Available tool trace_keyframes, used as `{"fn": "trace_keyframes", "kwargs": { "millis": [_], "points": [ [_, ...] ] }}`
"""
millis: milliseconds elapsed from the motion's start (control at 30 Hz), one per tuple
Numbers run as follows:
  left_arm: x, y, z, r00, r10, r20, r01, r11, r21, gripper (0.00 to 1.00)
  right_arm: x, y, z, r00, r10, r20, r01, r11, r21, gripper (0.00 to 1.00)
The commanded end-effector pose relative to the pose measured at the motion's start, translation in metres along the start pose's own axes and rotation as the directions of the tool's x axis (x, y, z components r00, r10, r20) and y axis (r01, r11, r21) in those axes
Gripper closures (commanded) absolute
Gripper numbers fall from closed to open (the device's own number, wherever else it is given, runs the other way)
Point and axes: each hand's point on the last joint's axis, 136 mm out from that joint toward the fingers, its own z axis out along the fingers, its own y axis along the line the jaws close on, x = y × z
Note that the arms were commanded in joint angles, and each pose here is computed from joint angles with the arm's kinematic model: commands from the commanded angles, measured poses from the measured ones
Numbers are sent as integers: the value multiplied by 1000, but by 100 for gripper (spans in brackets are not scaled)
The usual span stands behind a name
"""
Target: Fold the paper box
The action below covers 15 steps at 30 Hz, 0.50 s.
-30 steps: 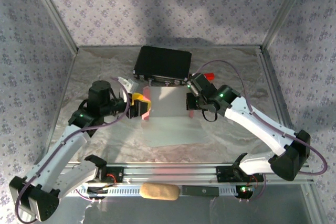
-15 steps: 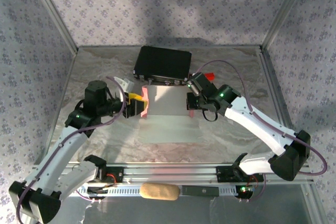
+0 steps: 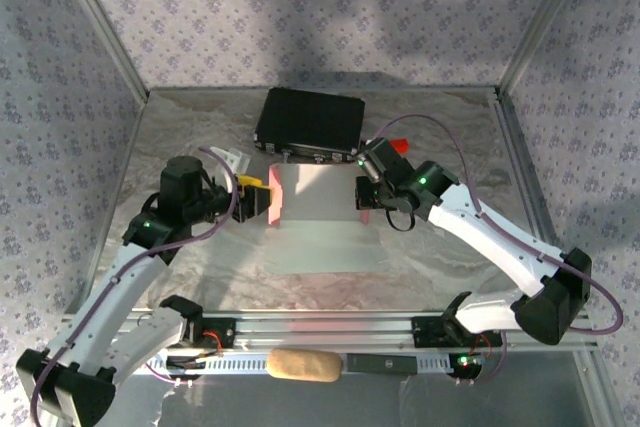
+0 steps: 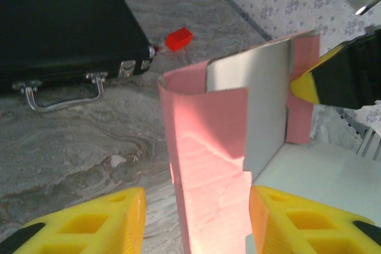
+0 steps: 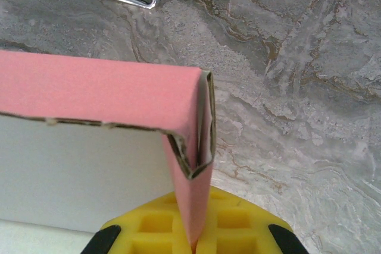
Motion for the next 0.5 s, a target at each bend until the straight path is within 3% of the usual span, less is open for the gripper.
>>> {"fn": "trace_keyframes", "kwargs": {
  "millis": [0, 467],
  "points": [
    [0, 3, 5, 1000, -20, 4, 20, 1000, 7, 52, -10, 5, -8, 1000, -1, 21, 2, 1000, -22, 100],
    [5, 8, 22, 999, -28, -21, 29, 999, 29, 51, -11, 12, -9, 1000, -4, 24, 6, 998, -59, 100]
  ]
}}
